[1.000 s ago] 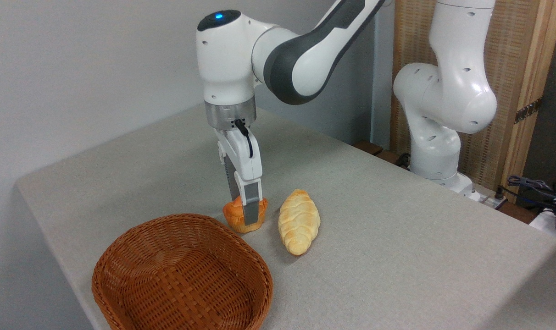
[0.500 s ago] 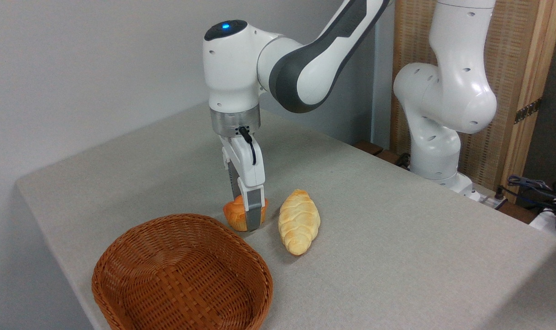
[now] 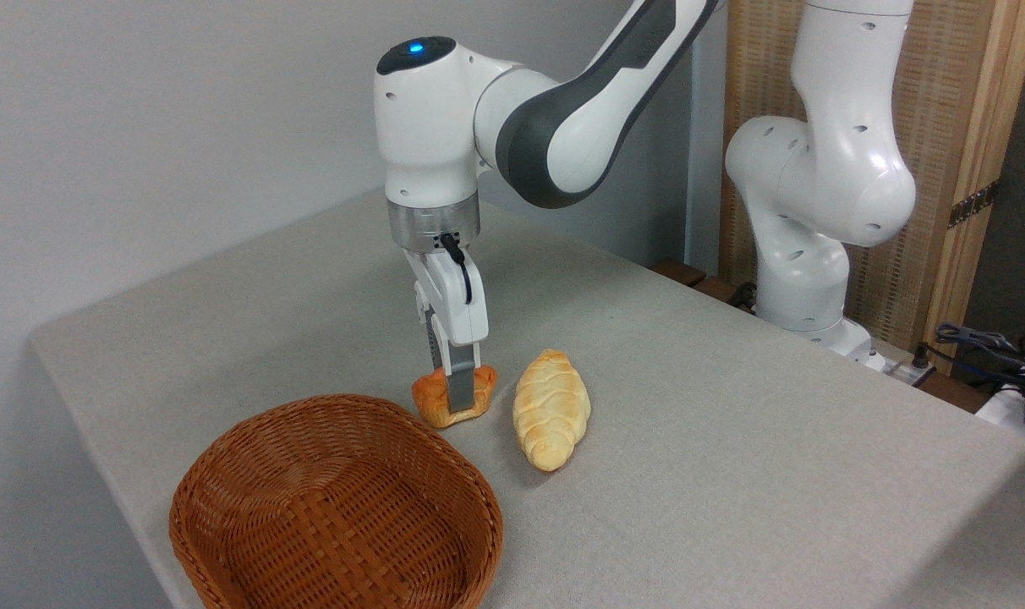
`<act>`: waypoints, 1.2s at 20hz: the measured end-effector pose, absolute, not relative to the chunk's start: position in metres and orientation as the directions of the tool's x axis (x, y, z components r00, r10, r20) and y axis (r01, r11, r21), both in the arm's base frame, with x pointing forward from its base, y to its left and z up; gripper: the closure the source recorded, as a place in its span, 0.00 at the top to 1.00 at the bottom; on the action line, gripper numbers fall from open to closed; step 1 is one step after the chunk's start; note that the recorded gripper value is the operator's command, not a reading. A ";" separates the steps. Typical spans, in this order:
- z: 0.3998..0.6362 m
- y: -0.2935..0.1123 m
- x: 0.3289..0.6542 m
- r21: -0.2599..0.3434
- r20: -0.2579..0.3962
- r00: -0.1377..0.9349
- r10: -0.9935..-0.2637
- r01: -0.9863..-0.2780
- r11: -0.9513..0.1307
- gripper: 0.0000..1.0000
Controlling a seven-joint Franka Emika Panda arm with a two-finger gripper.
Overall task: Put bread into the basket
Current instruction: 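Close the gripper fingers around the orange round bun, then lift the orange bun and carry it over the wicker basket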
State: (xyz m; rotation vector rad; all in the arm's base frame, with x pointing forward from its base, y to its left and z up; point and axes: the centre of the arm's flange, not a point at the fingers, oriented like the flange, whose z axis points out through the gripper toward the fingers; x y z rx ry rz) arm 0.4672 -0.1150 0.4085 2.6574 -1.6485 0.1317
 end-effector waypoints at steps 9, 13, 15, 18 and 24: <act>0.462 -0.110 0.459 0.020 0.059 0.461 -0.886 -0.888 -0.460 0.38; 0.498 -0.102 0.467 0.032 0.062 0.541 -0.839 -0.841 -0.540 0.38; 0.516 -0.093 0.474 0.015 0.086 0.559 -0.825 -0.829 -0.560 0.38; 0.541 -0.080 0.488 -0.016 0.126 0.581 -0.804 -0.809 -0.587 0.39; 0.554 -0.072 0.535 -0.146 0.260 0.581 -0.771 -0.766 -0.626 0.44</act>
